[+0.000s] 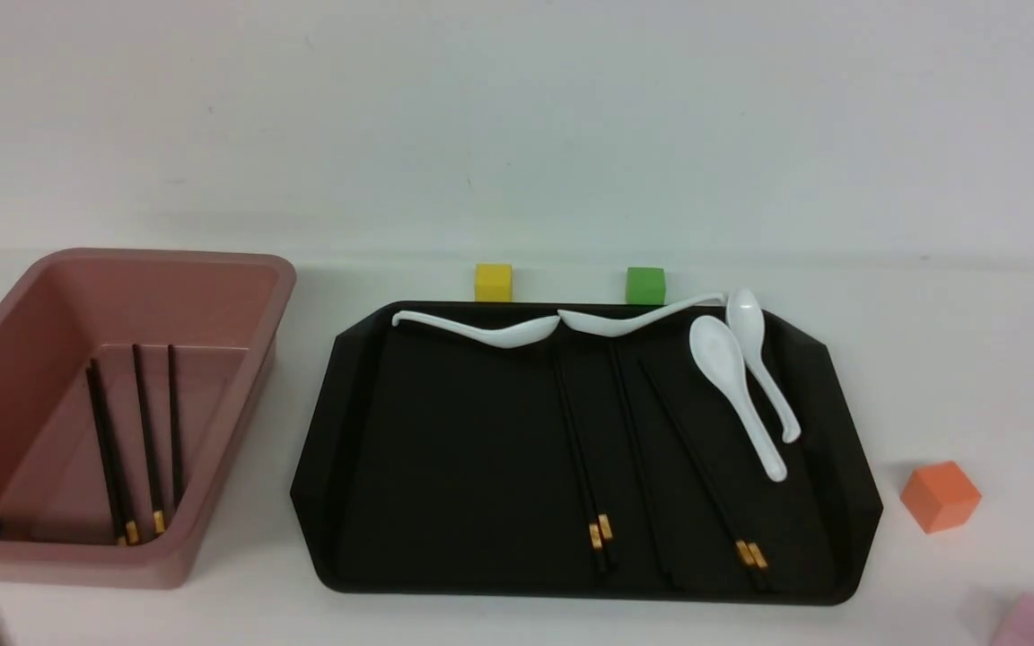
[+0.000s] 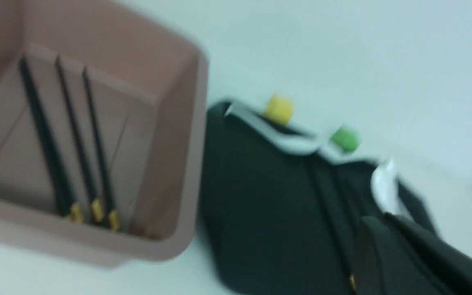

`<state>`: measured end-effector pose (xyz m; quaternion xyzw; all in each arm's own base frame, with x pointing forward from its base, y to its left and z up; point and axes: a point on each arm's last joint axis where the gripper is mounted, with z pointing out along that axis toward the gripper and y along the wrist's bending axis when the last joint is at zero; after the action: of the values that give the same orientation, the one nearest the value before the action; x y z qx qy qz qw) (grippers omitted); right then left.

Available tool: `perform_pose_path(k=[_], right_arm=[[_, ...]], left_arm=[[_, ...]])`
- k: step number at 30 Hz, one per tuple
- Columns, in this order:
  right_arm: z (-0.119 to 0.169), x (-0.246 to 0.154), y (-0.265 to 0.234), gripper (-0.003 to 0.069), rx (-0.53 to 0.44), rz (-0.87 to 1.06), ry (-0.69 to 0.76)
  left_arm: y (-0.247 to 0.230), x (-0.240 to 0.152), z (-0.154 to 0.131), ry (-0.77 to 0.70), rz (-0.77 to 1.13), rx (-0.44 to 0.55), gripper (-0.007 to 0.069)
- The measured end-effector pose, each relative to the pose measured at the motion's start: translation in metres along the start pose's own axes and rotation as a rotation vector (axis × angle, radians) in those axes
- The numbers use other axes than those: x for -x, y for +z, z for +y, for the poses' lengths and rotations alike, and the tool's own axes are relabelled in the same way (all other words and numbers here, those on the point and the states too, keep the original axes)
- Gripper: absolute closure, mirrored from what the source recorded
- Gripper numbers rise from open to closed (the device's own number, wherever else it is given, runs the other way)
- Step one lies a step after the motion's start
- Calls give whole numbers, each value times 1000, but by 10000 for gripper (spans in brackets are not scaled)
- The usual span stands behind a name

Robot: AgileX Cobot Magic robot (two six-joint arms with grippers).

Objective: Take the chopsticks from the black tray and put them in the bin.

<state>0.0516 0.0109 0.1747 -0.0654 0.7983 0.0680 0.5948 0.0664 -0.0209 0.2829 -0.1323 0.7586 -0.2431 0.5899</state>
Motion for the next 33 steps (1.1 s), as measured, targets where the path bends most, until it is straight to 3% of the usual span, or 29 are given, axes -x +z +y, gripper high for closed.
perform_pose_path(k=[6, 16, 21, 27, 33], right_arm=[[0, 0, 0, 419, 0, 0, 0], [0, 0, 0, 419, 0, 0, 0], [0, 0, 0, 419, 0, 0, 0], [0, 0, 0, 419, 0, 0, 0], [0, 0, 0, 419, 0, 0, 0]], left_arm=[[-24, -8, -4, 34, -113, -73, 638], [-27, -8, -5, 51, -130, -77, 638], [-21, -16, 5, 99, -108, -24, 638], [-9, -46, 37, 147, -47, 106, 637], [-2, -68, 53, 185, -28, 84, 634]])
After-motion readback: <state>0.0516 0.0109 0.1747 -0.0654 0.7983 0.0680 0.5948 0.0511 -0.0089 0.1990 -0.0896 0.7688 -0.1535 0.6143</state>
